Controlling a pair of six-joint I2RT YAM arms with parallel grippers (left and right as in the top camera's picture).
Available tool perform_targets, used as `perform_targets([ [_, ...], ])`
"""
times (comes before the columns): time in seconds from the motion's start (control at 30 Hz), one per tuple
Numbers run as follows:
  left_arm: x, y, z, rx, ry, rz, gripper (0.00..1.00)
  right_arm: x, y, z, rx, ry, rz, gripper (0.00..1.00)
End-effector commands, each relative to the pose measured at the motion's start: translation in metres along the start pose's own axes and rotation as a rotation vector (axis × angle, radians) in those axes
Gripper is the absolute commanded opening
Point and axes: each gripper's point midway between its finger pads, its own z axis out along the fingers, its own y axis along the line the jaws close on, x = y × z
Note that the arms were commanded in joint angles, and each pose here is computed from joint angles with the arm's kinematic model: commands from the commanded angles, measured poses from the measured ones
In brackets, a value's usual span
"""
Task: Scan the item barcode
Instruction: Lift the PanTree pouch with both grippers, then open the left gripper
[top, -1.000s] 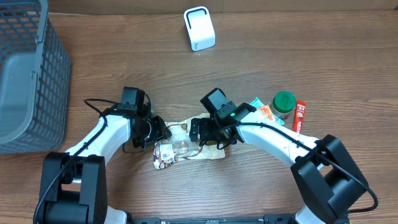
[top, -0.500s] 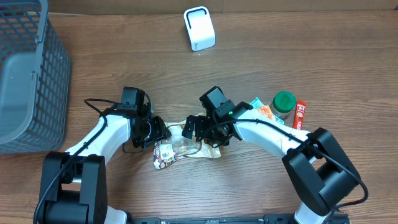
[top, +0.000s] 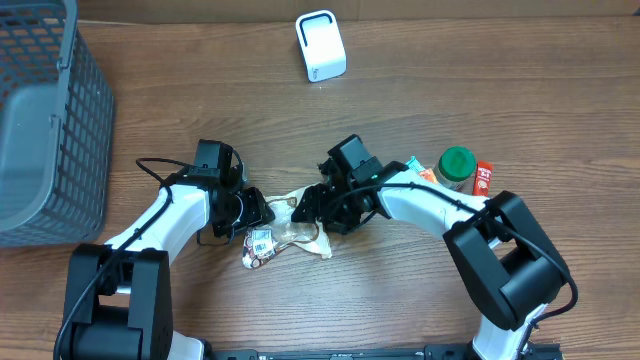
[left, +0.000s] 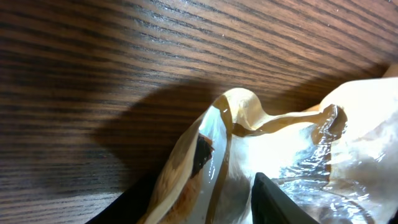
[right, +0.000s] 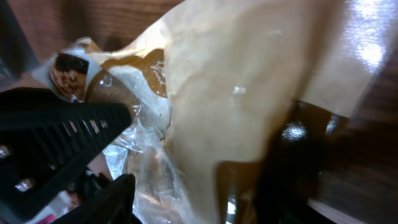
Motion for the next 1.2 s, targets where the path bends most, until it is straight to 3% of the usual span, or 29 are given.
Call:
perform_targets([
  [0.0, 0.010, 0.007, 0.011, -0.023, 0.046, 0.013, 0.42, 0.004, 0.007, -0.002, -0.074, 0.045, -0.021, 0.63],
  [0.5, 0.006, 0.006, 0.011, -0.016, 0.029, 0.020, 0.43, -0.001, -0.001, 0.004, -0.064, 0.003, -0.052, 0.58],
  [0.73, 0.006, 0.005, 0.011, -0.015, 0.028, 0.020, 0.43, 0.000, 0.006, 0.005, -0.097, 0.005, -0.051, 0.45],
  [1.03, 0.005, 0.005, 0.011, -0.015, 0.025, 0.022, 0.44, 0.003, 0.030, 0.003, -0.202, 0.036, -0.072, 0.42],
  [1.17, 0.005, 0.005, 0.011, -0.015, 0.025, 0.022, 0.44, 0.002, 0.029, 0.003, -0.198, 0.032, -0.076, 0.33],
])
